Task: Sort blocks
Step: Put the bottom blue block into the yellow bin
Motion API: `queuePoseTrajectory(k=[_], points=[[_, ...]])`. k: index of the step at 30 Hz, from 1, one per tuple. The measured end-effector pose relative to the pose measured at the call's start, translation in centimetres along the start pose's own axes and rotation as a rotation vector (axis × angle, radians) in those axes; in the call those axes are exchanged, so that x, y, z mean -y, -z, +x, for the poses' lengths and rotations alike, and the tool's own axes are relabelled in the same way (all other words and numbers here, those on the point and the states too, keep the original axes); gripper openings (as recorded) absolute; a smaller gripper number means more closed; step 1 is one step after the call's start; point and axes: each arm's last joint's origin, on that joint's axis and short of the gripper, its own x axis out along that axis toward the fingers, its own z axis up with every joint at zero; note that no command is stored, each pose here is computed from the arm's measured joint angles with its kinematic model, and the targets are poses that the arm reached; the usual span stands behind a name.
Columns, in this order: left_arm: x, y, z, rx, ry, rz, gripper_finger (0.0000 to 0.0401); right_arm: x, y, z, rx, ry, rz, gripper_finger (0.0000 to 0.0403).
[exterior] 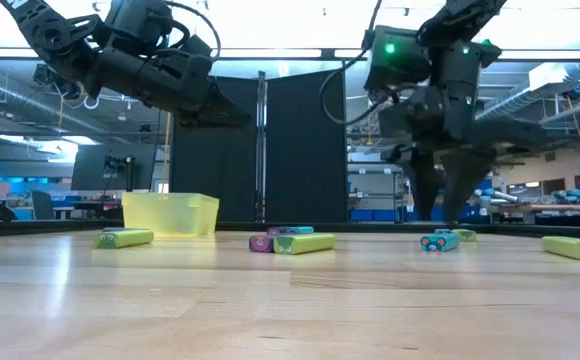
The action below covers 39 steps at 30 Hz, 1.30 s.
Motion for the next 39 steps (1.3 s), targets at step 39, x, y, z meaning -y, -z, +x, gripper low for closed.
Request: queuePoseTrajectory(k=[39], points=[[1.6,-4.0,1.3,-0.248,0.192,0.030,0.0163,4.3,-2.7,-3.5,0.271,0.215,0.244,0.0108]])
